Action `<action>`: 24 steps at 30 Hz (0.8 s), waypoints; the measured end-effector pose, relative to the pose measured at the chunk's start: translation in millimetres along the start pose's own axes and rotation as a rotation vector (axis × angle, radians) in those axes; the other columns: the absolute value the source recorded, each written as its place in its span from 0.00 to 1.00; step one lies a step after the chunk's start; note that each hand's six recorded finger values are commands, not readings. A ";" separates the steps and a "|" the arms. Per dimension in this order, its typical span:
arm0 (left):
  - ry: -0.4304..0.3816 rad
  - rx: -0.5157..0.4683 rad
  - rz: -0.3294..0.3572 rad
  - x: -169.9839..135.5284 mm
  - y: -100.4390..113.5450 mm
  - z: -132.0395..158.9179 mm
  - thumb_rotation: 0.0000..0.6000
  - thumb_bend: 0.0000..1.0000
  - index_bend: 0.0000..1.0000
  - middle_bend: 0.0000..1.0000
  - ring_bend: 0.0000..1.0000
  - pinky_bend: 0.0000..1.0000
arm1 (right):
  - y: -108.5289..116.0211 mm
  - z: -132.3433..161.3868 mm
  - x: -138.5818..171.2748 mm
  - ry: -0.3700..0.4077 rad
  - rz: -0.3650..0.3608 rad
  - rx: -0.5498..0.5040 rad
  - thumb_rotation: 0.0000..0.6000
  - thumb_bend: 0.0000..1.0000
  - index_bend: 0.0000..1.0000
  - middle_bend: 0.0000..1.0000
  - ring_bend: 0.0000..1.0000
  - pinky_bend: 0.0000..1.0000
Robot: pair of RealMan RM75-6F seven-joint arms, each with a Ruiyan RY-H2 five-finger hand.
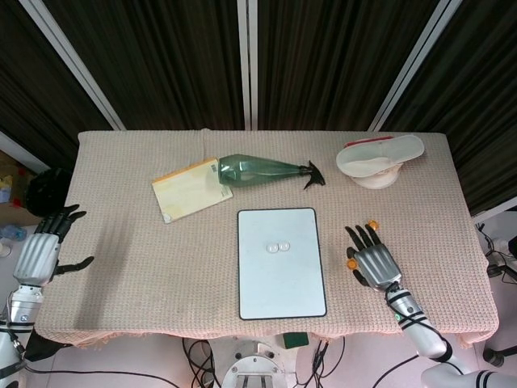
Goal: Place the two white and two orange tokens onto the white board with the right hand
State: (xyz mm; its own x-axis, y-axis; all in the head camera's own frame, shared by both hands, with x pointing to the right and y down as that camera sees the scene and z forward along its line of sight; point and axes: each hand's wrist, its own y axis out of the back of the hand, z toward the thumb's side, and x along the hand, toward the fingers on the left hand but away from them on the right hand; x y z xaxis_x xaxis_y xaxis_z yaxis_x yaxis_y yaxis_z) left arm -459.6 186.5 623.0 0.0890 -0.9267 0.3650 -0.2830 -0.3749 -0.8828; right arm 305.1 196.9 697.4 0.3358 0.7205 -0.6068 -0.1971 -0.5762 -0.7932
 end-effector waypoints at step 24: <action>0.023 -0.004 0.007 -1.9 4.9 -10.0 1.00 0.10 0.17 0.11 0.09 0.15 | 24.0 150.1 -71.3 0.362 -0.043 0.109 1.00 0.35 0.53 0.01 0.00 0.00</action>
State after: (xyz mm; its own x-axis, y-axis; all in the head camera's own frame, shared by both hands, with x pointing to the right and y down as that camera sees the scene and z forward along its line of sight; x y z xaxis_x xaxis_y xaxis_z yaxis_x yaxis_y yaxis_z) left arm -470.6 186.7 621.0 0.0651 -0.9284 0.3659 -0.2878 -0.3686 -0.8839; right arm 138.2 189.7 713.8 0.6460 0.5485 -0.5309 -0.2660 -0.4901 -0.8301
